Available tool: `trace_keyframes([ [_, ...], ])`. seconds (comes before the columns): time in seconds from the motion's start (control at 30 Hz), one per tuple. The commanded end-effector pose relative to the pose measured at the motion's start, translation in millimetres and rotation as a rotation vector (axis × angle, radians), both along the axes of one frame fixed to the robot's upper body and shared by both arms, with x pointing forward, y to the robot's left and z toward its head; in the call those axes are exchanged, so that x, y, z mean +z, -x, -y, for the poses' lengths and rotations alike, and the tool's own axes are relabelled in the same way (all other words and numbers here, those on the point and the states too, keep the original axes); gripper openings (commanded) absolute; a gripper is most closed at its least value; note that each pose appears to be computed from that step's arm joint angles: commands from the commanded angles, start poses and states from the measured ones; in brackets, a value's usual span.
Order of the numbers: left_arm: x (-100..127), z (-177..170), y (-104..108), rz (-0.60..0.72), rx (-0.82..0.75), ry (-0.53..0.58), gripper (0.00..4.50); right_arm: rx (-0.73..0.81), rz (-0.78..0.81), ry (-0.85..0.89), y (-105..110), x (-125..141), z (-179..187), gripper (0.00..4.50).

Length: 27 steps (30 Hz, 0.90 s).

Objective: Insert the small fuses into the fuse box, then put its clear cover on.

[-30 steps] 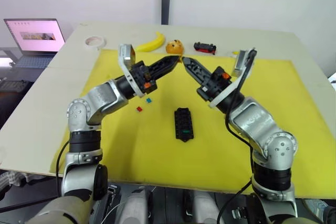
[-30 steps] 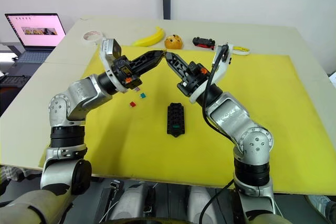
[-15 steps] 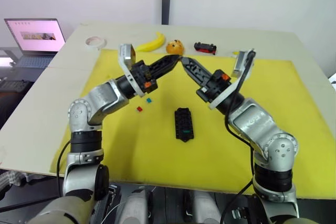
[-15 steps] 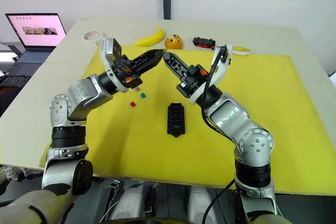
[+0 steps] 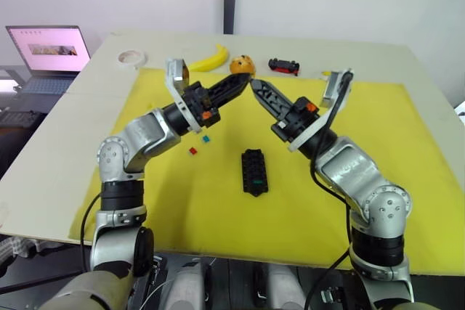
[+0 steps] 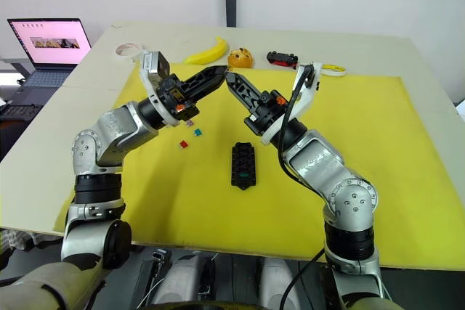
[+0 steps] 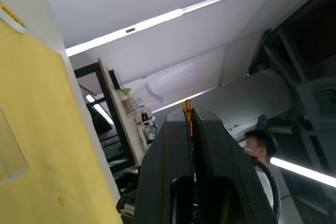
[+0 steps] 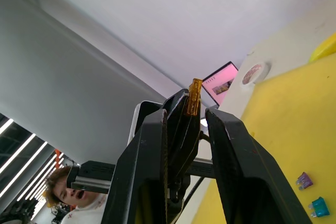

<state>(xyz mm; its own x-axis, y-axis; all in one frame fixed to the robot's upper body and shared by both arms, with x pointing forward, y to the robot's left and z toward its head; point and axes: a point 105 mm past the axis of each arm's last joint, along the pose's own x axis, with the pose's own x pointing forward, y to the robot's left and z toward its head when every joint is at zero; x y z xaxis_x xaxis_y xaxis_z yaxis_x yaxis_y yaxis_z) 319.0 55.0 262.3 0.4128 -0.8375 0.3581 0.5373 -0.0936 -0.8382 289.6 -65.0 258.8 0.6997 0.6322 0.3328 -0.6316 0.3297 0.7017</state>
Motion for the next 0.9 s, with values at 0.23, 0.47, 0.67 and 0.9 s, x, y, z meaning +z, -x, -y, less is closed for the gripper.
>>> trace_keyframes([
  [0.23, 9.0, 0.2, 8.2, 0.046, -0.020, 0.024, 0.00, -0.007, 0.036, -0.045, 5.9, 13.2, 0.3, 1.23],
  [0.47, 8.7, 0.4, 9.2, 0.048, -0.022, 0.022, 0.00, -0.006, 0.032, -0.045, 5.6, 14.4, -0.9, 1.23],
  [0.67, 7.1, 2.6, 10.3, 0.045, -0.026, 0.015, 0.00, -0.002, 0.033, -0.040, 5.7, 14.4, -2.7, 0.99],
  [0.9, 5.0, 3.0, 9.9, 0.038, -0.028, 0.008, 0.00, 0.004, 0.044, -0.037, 7.1, 16.0, -3.9, 0.05],
])
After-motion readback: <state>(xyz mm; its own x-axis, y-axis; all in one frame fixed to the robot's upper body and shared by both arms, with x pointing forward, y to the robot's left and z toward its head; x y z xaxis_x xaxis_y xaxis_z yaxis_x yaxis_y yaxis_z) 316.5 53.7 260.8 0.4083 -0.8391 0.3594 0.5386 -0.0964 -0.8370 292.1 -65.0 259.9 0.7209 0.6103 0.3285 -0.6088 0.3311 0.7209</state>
